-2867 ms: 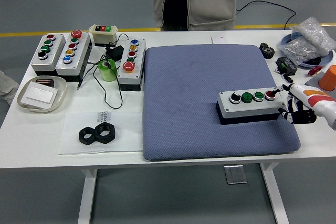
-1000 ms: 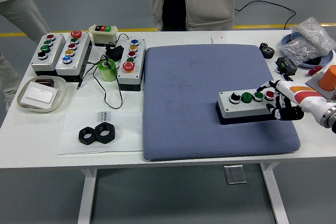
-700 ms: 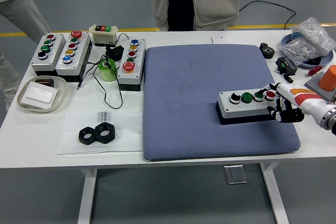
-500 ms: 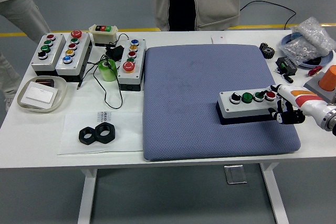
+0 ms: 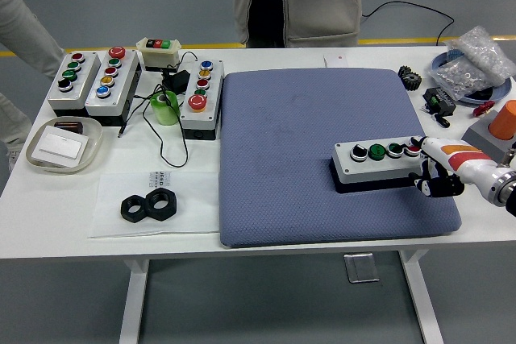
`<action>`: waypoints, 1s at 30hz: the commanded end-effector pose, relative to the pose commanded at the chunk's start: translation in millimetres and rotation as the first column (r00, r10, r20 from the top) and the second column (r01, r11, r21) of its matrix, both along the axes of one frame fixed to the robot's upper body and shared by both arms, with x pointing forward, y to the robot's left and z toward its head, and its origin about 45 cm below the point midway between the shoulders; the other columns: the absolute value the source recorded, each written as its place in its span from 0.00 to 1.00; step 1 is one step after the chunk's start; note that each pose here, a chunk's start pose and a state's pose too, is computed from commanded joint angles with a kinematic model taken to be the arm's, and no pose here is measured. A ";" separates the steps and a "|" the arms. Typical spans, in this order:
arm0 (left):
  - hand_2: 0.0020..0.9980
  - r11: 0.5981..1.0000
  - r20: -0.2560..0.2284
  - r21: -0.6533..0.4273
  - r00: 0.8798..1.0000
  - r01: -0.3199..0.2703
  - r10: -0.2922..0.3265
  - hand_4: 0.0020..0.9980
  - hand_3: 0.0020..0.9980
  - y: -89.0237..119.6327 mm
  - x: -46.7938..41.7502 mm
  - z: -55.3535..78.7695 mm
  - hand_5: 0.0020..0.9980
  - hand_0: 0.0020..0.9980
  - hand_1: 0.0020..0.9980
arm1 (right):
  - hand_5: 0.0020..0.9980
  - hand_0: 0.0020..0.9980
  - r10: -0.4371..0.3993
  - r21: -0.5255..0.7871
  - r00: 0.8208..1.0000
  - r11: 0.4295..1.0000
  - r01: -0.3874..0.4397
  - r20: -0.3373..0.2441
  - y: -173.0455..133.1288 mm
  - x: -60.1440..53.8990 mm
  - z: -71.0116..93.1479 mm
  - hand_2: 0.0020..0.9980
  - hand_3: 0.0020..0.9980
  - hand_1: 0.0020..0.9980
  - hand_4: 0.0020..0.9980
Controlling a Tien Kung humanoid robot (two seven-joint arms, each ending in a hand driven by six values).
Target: Pick up the button,place it on the desk,press the button,press the button
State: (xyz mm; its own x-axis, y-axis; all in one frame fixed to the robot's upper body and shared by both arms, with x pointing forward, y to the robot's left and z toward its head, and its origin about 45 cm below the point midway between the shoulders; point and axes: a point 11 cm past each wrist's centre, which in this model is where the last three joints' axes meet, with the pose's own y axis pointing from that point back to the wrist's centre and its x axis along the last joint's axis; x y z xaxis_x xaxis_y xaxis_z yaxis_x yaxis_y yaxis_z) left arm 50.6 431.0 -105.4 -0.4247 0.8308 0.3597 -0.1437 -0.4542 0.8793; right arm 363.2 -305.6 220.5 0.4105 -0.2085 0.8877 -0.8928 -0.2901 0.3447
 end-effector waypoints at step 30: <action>0.89 1.000 -0.012 0.003 1.000 0.000 0.000 0.65 0.83 0.8 -5.6 -0.5 1.00 0.70 0.83 | 0.37 0.93 -0.222 0.541 0.948 0.838 0.066 0.228 -25.9 4.5 91.2 0.99 1.00 0.88 0.67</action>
State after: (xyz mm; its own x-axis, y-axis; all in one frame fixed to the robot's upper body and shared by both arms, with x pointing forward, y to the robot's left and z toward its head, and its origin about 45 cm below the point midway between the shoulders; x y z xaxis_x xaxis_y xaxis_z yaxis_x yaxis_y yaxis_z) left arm 45.0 431.8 -105.9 -0.4203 0.8296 0.3675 -0.1336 -0.4571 0.8793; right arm 367.7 -331.5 311.7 0.0991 -0.7079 0.6994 -0.9727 -0.2170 -0.0818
